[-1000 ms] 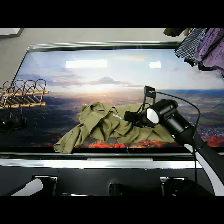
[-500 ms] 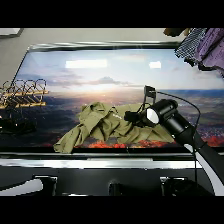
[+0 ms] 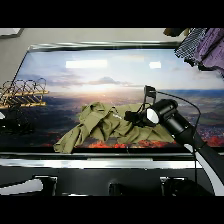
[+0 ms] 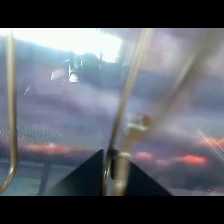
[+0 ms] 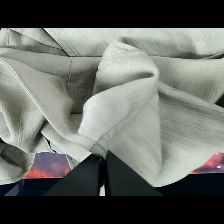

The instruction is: Fold the clothes and pants, and hang the long-sleeved shirts on hangers.

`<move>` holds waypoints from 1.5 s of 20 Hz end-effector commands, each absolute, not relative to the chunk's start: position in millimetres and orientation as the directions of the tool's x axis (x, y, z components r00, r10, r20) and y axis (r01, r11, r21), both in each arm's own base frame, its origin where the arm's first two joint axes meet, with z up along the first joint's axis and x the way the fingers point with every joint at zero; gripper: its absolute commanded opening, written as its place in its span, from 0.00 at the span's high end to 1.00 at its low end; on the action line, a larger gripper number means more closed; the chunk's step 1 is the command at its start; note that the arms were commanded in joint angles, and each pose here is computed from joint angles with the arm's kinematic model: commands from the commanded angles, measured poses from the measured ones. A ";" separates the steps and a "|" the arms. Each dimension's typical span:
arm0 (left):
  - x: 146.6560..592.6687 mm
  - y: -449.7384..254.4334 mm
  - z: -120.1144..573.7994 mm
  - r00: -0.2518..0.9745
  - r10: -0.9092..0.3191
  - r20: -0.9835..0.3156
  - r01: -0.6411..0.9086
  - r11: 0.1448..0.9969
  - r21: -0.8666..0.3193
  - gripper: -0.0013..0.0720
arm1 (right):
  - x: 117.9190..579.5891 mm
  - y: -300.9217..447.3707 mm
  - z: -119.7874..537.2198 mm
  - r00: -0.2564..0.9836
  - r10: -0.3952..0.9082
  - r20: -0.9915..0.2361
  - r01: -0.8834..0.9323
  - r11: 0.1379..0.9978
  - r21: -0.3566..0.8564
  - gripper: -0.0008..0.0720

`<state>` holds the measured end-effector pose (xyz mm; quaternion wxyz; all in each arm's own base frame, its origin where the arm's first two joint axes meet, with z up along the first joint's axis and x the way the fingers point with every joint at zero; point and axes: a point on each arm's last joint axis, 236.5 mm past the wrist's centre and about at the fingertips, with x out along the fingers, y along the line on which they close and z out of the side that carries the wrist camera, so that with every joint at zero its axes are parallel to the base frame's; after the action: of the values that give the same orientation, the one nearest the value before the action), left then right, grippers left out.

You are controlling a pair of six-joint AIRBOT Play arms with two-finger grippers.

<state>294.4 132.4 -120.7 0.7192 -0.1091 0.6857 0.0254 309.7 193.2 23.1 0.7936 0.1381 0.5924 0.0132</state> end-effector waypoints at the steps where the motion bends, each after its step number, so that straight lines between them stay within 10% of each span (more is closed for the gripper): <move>1: 298.1 133.0 -116.5 0.061 -0.116 -0.991 -0.193 0.973 -0.126 0.95 | 310.4 193.0 22.9 0.300 0.183 -0.936 0.144 0.962 0.234 0.96; 15: 395.2 97.1 79.7 0.471 -0.056 -0.880 -0.010 0.998 -0.069 0.96 | 312.5 188.0 22.8 0.309 0.162 -0.937 0.137 0.968 0.212 0.96; 30: 182.1 -112.8 38.1 0.068 -0.270 -0.960 0.666 0.729 -0.158 0.96 | 330.3 159.9 25.8 0.383 0.042 -0.923 0.185 0.975 0.122 0.96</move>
<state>228.5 -90.1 50.8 0.7551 0.1465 0.5786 -0.2714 324.4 169.1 24.4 0.8173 0.1073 0.5656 -0.0242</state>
